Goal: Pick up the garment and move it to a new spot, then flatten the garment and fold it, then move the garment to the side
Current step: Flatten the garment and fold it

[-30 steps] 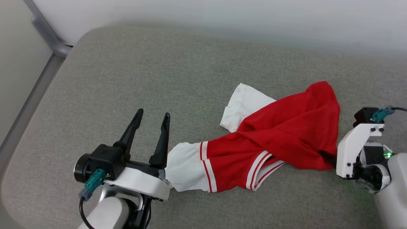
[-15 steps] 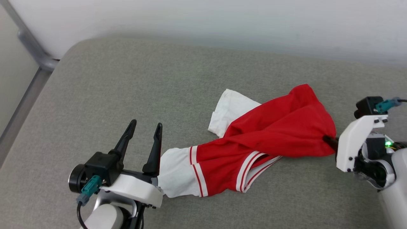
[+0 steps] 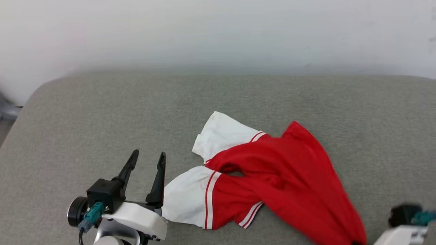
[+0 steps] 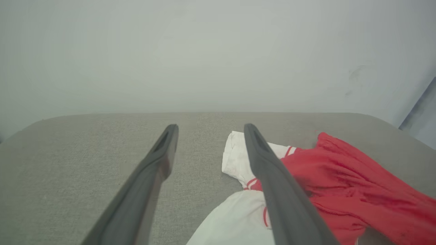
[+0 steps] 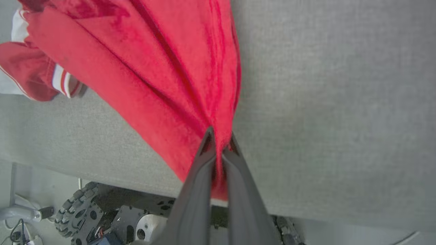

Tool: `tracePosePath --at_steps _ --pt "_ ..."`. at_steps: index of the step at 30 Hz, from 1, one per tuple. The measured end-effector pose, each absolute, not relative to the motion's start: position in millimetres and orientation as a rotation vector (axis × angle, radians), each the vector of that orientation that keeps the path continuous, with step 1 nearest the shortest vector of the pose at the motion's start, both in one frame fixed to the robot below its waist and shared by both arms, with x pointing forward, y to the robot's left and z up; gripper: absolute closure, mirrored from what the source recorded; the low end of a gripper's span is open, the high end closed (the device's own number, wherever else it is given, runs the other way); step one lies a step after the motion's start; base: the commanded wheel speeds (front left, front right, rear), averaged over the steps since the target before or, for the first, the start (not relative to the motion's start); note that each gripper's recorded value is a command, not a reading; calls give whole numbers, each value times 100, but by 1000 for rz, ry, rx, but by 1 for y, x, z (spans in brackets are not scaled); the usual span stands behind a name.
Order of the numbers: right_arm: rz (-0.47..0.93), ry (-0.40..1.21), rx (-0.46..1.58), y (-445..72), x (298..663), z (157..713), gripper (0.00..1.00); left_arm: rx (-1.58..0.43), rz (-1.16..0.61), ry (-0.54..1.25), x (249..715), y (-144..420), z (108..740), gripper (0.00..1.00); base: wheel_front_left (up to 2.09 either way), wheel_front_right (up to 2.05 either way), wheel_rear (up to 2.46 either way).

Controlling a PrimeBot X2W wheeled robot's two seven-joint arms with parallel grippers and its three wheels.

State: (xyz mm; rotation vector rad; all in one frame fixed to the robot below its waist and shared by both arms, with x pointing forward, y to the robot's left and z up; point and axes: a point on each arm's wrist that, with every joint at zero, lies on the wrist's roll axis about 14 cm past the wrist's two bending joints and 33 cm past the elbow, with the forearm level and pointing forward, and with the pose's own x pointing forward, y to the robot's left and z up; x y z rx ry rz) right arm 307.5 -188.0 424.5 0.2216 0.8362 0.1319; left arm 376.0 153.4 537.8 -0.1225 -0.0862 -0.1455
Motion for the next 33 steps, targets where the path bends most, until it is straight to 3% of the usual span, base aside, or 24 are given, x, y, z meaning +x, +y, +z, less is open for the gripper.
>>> tracePosePath --at_steps 4,9,10,11,12,24,30,33 --pt "119 968 307 -175 248 397 100 -124 -167 -79 373 146 538 0 0 0 0" --pt "147 1070 420 -153 205 368 100 -126 -176 -73 371 143 538 0 0 0 0" --pt "153 1060 448 -148 204 367 92 -126 -176 -72 371 143 537 0 0 0 0" --pt "157 1042 462 -145 205 366 62 -126 -176 -71 371 143 537 0 0 0 0" --pt "157 1009 451 -144 210 368 0 -128 -175 -70 370 143 537 0 0 0 0" --pt "47 299 352 -188 321 470 0 -124 -125 -71 367 157 537 0 0 0 0" --pt "42 212 279 -204 377 492 0 -130 -98 -75 369 165 536 0 0 0 0" --pt "77 265 259 -199 405 485 0 -136 -86 -75 373 168 535 0 0 0 0"
